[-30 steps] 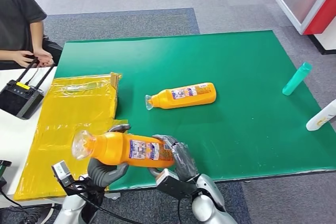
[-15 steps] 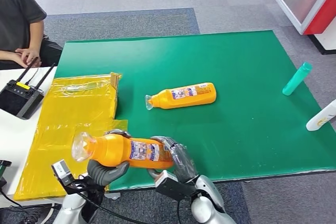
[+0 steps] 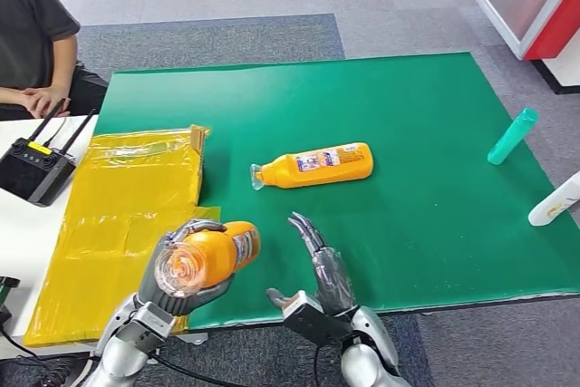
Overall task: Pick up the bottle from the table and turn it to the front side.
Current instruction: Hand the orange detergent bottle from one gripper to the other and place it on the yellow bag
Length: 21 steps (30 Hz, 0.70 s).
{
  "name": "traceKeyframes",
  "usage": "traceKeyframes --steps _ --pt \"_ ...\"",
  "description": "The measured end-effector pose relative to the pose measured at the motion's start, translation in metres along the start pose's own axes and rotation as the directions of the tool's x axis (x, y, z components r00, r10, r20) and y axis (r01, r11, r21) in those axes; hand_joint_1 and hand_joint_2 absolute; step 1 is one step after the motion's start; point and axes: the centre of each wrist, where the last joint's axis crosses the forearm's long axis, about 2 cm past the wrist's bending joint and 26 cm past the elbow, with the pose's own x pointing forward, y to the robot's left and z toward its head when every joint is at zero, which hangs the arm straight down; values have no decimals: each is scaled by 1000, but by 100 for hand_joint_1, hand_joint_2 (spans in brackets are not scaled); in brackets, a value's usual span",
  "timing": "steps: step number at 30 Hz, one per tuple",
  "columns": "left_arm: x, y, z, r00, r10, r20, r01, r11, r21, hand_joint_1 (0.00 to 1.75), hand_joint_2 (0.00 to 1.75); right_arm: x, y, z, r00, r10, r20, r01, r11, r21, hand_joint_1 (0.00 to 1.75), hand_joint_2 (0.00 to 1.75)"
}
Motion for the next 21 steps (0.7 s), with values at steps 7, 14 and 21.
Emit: traceKeyframes --steps 7,14,21 --pt "14 16 -7 925 -375 -62 377 926 16 175 175 1 -6 4 1000 12 -23 -13 1000 -14 0 175" --pt "15 29 -14 733 -651 -195 652 755 -70 175 175 3 -12 8 998 24 -51 -26 999 -39 0 175" --pt "15 36 -18 690 -699 -187 700 710 -71 175 175 3 -15 9 998 25 -56 -28 998 -52 0 175"
